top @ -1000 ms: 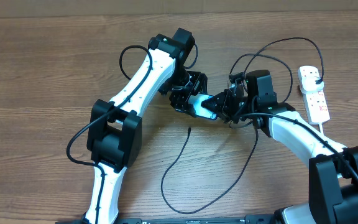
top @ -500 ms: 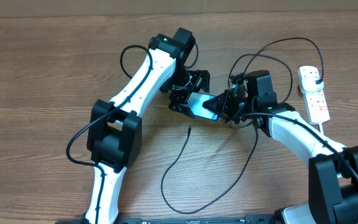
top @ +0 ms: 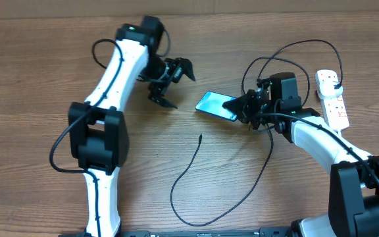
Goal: Plug charger to phone and switch on socket
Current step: 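Open the left gripper and pull it away from the phone, then move the left gripper to the phone's top end and close on it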
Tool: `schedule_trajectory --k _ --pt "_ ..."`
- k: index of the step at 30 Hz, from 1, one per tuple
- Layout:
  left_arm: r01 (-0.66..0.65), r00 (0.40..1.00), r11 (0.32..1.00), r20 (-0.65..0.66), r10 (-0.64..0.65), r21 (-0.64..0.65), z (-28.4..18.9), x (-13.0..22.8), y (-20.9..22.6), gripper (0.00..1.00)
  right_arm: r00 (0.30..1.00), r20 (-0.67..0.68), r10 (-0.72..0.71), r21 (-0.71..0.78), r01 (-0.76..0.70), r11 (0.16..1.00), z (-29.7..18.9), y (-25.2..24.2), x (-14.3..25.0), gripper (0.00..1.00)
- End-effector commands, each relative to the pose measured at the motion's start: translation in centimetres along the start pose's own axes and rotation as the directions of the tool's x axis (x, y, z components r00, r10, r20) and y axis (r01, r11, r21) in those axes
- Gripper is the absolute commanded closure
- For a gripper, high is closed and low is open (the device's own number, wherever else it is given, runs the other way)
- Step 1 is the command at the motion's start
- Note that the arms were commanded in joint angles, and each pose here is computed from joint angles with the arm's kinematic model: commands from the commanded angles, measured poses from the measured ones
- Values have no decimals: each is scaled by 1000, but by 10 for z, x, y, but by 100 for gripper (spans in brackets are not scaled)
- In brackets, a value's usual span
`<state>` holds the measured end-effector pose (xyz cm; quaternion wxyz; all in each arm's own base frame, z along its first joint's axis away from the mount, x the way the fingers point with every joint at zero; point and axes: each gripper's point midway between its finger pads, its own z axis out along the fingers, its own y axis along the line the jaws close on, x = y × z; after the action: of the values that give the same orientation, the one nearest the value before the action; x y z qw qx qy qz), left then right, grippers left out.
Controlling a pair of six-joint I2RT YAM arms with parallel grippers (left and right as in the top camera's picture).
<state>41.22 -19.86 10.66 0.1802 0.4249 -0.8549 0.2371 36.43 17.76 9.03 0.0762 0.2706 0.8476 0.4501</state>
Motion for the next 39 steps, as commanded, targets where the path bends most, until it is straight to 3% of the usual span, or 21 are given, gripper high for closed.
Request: schedule_trajectory --k 1,4,9,13,21,26,32,39 --pt "-125 992 991 -1 125 48 -10 0 -11 0 964 -8 267 -32 -267 963 -3 12 -4 96" --pt "-154 988 986 11 154 65 -10 -2 -15 0 922 -29 386 -64 -387 920 -4 21 -5 96" --pt "-190 981 969 -3 193 158 -13 1 -37 0 925 -69 374 -190 -380 905 -8 55 -11 96" --pt "-372 925 880 46 376 296 -22 3 -71 0 923 -78 377 -264 -384 885 -13 75 -18 96" --pt "-515 849 733 151 506 445 -46 -13 -103 0 937 -35 347 -339 -338 878 -20 91 -30 96" --pt "-489 838 658 101 535 573 -52 -21 -106 0 951 20 309 -402 -275 873 -27 104 -40 97" --pt "-418 848 649 15 530 635 -36 -18 -101 0 959 80 271 -470 -203 859 -36 121 -50 96" --pt "-415 837 616 16 547 670 -33 5 -124 0 945 140 295 -482 -196 854 -37 121 -60 96"
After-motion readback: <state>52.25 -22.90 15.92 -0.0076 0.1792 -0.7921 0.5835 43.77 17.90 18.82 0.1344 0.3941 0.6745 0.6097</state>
